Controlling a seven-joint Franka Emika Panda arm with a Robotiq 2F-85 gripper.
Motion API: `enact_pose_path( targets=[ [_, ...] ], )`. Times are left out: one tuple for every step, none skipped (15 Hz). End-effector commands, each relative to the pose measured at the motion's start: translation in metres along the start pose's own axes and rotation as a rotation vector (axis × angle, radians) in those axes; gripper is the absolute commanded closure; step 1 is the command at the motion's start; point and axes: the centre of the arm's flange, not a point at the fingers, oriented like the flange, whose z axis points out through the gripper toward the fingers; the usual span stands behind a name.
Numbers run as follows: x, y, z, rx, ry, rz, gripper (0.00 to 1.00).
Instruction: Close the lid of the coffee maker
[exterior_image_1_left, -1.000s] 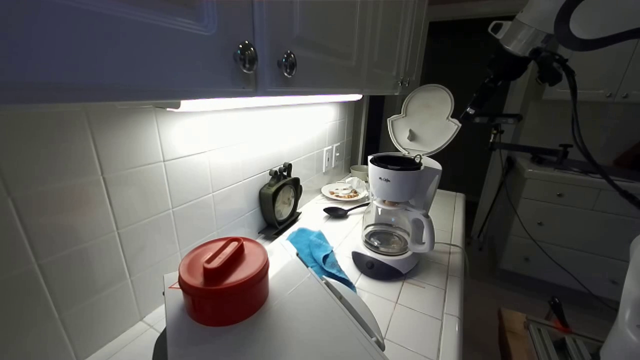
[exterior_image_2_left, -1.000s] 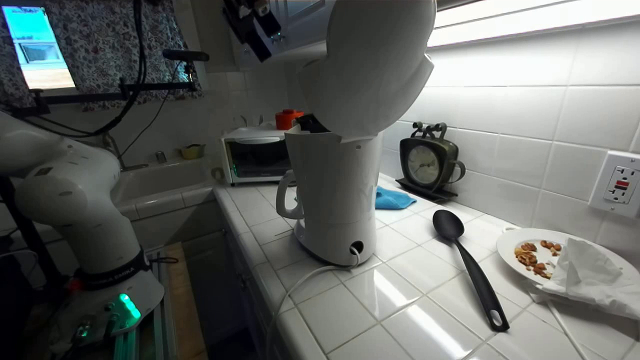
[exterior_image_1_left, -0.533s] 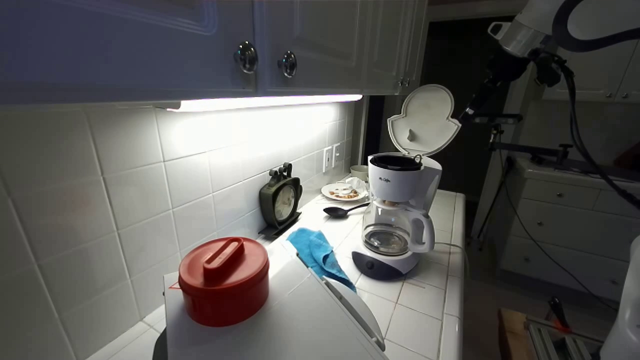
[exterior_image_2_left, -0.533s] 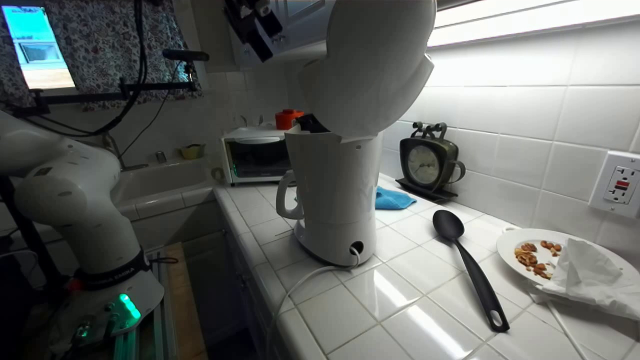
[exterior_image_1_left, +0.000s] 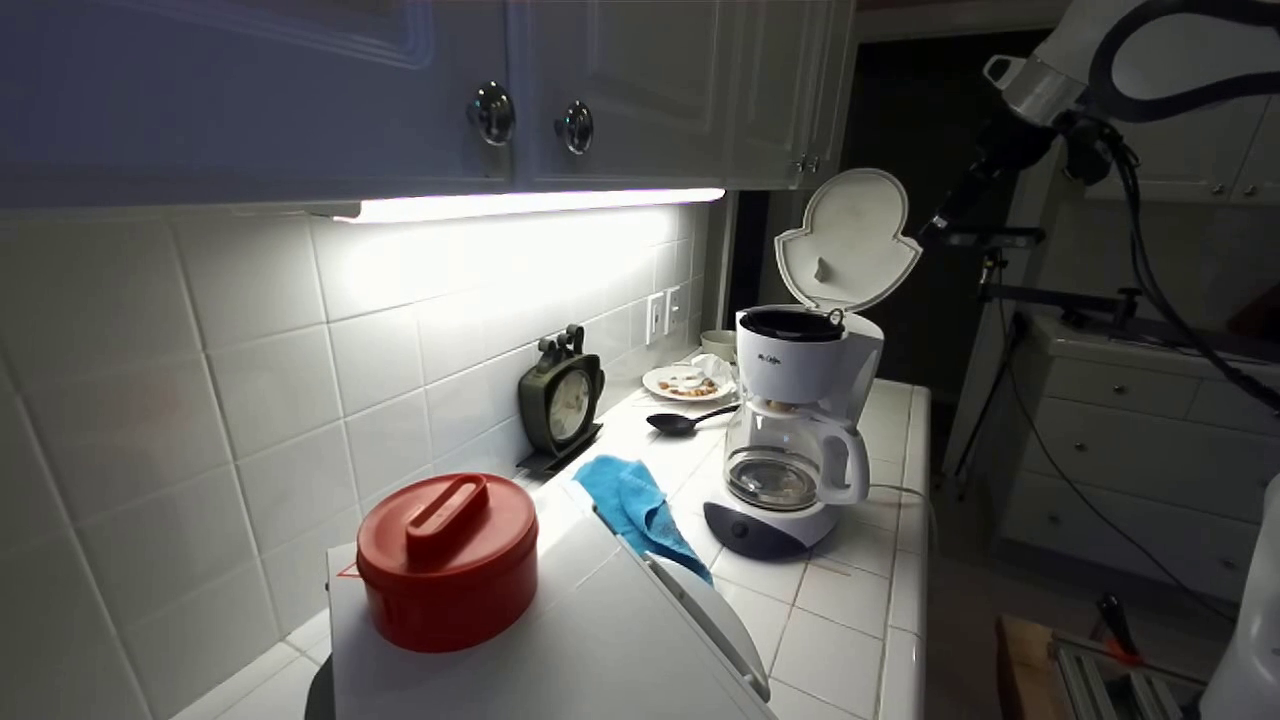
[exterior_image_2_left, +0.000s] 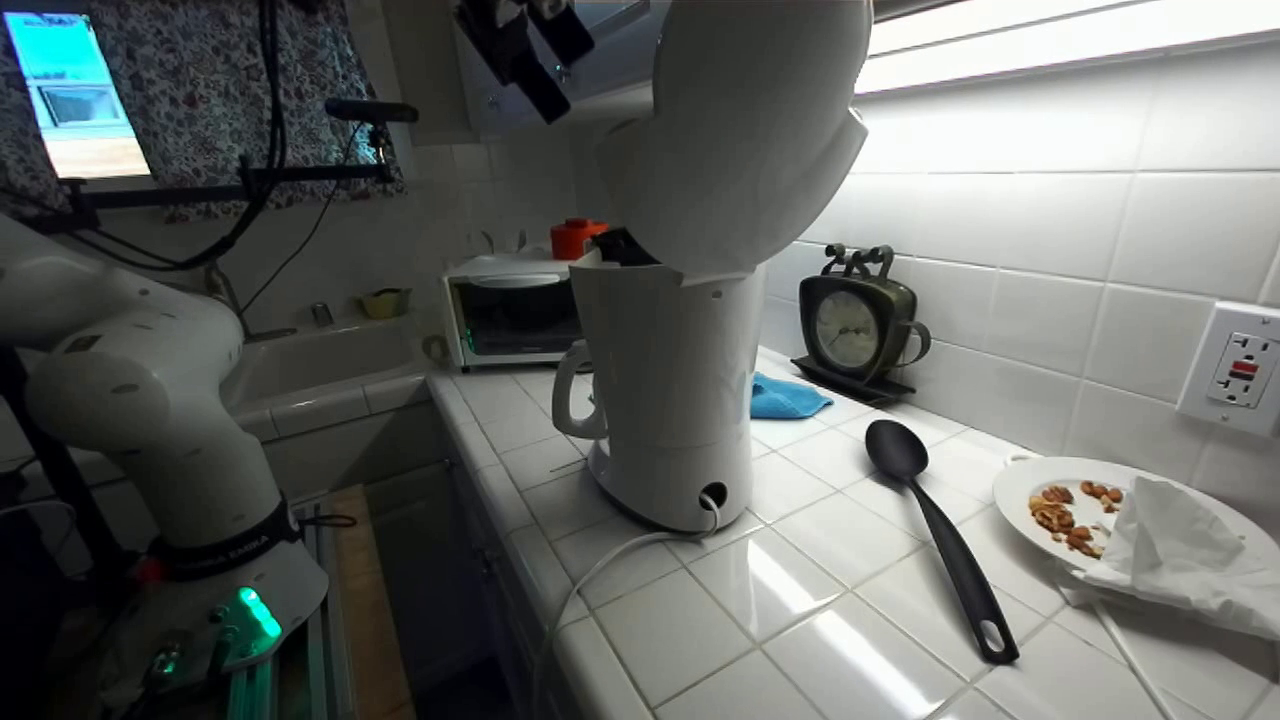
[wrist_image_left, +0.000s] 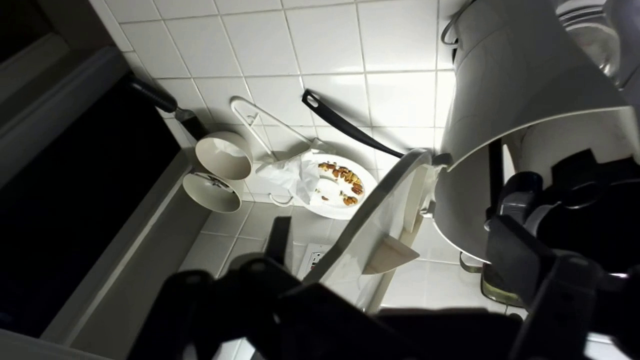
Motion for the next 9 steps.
enact_pose_path(
  targets=[
    [0.007, 0.018, 0.005, 0.008, 0.035, 0.000, 0.00],
    [0.007, 0.021, 0.005, 0.004, 0.033, 0.009, 0.00],
    [0.008, 0.024, 0.006, 0.003, 0.039, 0.008, 0.00],
    [0.009, 0.027, 0.009, 0.006, 0.058, 0.001, 0.00],
    [0.012, 0.030, 0.013, 0.001, 0.081, -0.009, 0.00],
    [0.013, 0.032, 0.016, 0.005, 0.096, -0.010, 0.00],
    [0.014, 0.035, 0.021, 0.008, 0.116, -0.009, 0.00],
    [0.015, 0.038, 0.025, 0.011, 0.137, -0.009, 0.00],
    [0.017, 0.040, 0.029, 0.022, 0.155, -0.010, 0.00]
  ],
)
